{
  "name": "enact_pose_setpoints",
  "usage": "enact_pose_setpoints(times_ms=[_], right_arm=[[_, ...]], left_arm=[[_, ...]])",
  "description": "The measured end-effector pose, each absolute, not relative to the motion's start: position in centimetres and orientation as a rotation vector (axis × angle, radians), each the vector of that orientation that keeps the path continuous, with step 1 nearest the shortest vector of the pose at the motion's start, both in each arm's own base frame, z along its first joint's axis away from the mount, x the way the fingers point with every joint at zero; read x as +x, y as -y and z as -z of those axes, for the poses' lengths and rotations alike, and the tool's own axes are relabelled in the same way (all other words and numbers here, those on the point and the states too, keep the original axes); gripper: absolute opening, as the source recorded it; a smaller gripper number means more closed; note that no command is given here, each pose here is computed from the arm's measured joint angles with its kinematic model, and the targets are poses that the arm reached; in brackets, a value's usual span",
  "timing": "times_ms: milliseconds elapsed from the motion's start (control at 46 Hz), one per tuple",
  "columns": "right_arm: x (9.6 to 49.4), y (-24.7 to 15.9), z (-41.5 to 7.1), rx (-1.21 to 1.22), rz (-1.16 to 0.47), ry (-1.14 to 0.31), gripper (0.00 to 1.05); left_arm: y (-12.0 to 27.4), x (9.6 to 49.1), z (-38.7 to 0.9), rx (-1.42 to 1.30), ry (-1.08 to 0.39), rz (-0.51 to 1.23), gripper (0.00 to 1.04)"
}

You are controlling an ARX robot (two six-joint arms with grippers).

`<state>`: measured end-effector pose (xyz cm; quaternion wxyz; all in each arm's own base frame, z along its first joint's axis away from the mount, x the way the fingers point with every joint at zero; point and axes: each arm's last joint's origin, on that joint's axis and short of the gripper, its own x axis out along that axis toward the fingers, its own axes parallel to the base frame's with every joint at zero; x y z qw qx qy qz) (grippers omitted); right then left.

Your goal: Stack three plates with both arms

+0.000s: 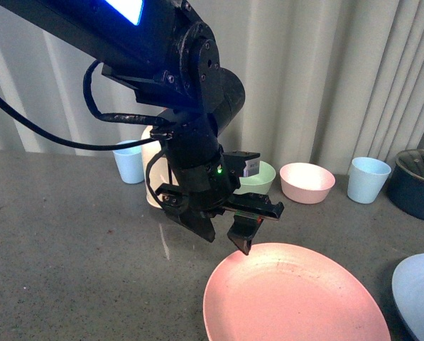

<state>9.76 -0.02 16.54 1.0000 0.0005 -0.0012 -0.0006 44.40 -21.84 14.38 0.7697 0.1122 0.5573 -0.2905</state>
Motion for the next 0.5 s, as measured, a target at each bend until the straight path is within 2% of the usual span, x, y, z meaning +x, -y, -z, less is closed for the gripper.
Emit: enact_pose_setpoints(times_ms=[130, 217, 369, 434, 499], right_arm=[[9.8, 0.0, -16.5, 0.001, 0.001, 0.002, 0.97], [9.8, 0.0, -16.5, 0.001, 0.001, 0.002, 0.97], [9.8, 0.0, -16.5, 0.001, 0.001, 0.002, 0.97], [9.8, 0.0, -16.5, 0.001, 0.001, 0.002, 0.97], [9.8, 0.0, -16.5, 0.001, 0.001, 0.002, 0.97]], left_arm=[[21.4, 44.5, -16.7, 0.23, -1.109, 0.647, 0.9], [20.6, 44.2, -19.1, 0.263, -1.001, 0.639, 1.0], [18.8, 42.7, -23.6, 0.313, -0.811, 0.627, 0.98], [17.0, 40.8, -26.7, 0.35, -0.661, 0.612, 0.98], [15.8, 39.3, -28.2, 0.369, -0.571, 0.604, 0.98]])
